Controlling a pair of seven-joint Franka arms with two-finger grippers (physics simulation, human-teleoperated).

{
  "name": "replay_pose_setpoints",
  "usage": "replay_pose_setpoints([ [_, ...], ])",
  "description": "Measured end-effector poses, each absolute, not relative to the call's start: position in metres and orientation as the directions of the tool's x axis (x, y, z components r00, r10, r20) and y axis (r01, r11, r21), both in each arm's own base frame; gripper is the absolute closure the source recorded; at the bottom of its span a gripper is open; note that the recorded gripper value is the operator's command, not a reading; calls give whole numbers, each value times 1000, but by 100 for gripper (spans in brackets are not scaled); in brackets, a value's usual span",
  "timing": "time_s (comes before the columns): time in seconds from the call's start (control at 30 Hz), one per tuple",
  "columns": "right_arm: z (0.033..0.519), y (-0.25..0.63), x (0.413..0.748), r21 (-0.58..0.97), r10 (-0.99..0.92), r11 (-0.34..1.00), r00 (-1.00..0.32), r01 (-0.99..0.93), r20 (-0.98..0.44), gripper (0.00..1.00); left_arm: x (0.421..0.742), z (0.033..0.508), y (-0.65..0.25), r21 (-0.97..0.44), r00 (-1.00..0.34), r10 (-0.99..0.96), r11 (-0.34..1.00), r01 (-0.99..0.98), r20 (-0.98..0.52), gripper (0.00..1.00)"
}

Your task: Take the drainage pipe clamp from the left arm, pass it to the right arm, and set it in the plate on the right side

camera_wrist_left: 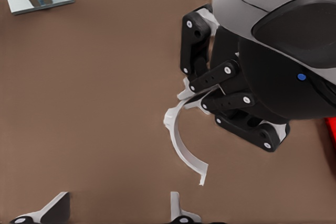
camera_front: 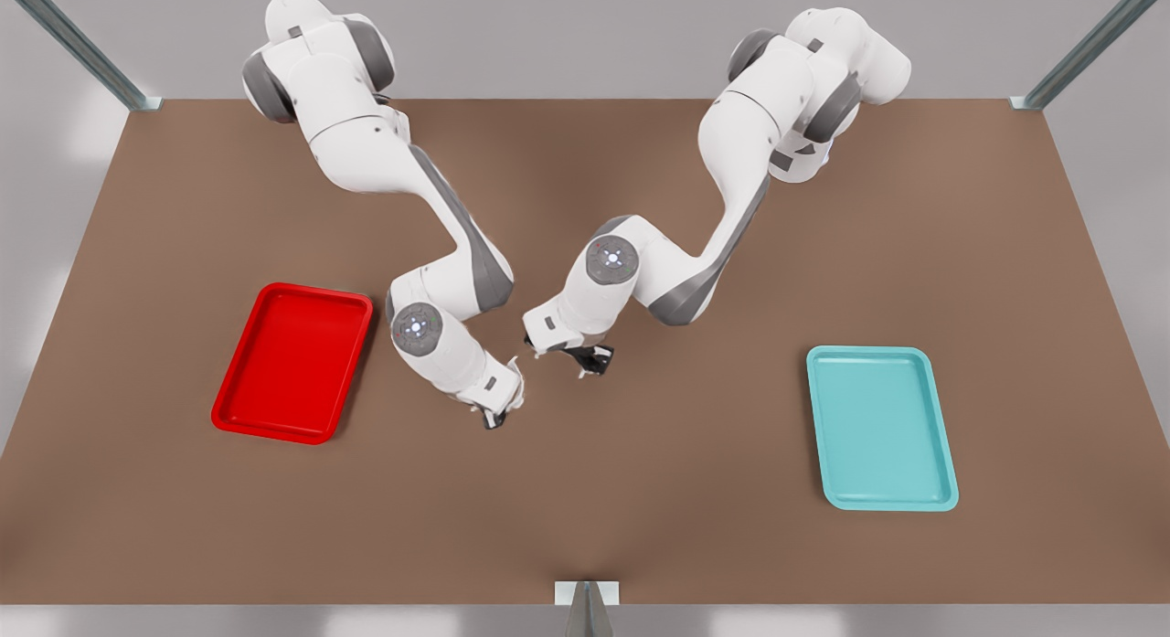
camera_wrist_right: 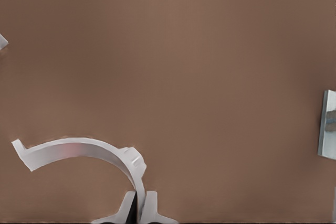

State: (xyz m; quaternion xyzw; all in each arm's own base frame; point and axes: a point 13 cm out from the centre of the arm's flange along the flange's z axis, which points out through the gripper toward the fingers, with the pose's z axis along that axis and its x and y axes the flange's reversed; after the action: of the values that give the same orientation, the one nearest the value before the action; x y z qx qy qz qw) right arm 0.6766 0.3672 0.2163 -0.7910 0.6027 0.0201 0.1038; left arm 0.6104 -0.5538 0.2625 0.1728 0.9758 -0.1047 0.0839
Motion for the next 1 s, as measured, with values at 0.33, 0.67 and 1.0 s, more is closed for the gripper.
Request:
replay_pose_setpoints([
  [0.33, 212, 64, 723, -75, -995, 39, -32, -996, -99, 79, 698, 353, -182, -36, -993, -101, 994, -103, 57, 0],
  [0.67, 132, -87, 639, 115, -954, 162, -186, -980, -235, 79, 605, 390, -172, 25, -987, -12, 1000, -8, 158, 0],
  [1.0, 131, -66, 624, 119, -942, 92, -125, -989, -312, 0, 598, 377, -117, 66, -954, -10, 998, 10, 301, 0],
])
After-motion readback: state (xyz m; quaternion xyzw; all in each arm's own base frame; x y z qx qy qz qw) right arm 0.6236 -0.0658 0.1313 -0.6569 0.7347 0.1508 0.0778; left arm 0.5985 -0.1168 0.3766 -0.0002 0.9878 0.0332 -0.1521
